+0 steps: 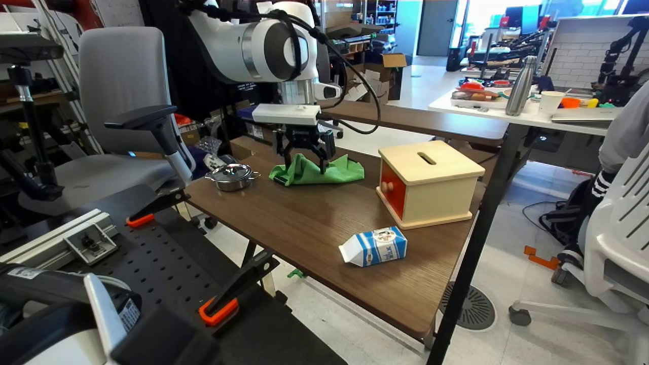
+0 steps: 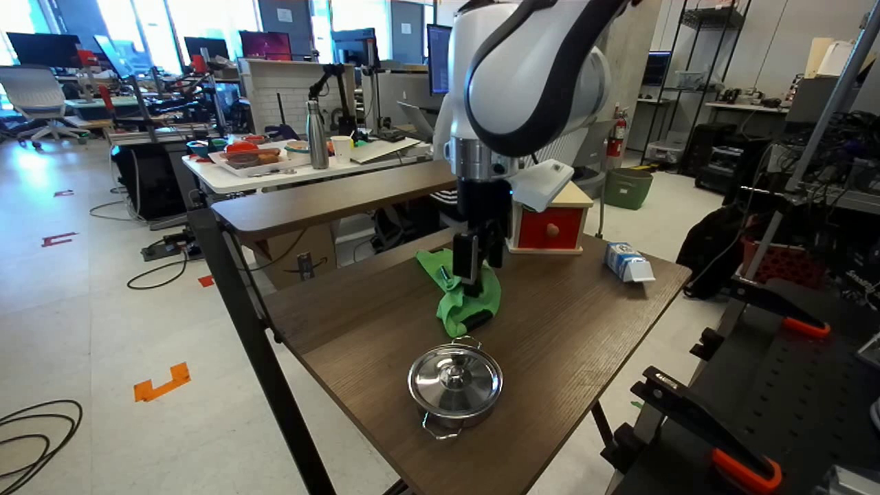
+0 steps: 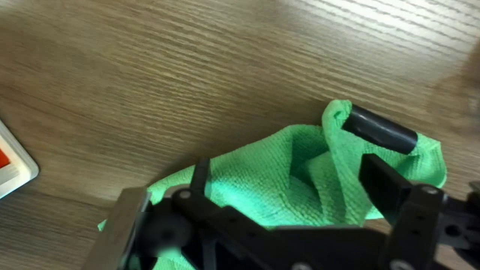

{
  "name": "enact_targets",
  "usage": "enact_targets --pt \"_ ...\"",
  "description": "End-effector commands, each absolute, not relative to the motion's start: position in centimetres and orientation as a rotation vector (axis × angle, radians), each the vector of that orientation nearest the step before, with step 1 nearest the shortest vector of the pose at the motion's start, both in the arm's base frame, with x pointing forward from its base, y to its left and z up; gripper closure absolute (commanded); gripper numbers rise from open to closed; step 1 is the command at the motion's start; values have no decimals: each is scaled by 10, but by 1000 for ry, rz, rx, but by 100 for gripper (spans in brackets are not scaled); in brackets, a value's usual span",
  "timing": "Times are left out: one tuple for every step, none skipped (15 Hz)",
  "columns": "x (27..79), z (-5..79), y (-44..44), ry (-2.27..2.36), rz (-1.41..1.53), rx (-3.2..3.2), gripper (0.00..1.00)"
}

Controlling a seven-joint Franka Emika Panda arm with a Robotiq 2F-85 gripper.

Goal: Move the green towel towards you

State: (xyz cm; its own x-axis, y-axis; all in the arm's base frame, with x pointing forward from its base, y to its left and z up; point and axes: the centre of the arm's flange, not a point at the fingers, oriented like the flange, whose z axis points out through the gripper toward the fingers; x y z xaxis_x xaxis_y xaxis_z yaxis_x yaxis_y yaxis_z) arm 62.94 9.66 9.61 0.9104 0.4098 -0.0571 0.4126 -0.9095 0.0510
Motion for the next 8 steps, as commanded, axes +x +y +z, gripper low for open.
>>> enact_targets --pt "654 75 106 712 -116 2972 0" --pt "655 71 108 722 -123 2962 0" --pt "656 67 110 730 -125 2955 0" --pt "657 63 111 739 -130 2950 0" --pt "657 60 112 749 -137 2944 0" --pt "657 57 113 757 -143 2940 0" --pt "657 55 114 765 -149 2939 0" --pt "656 55 114 777 -162 2939 0"
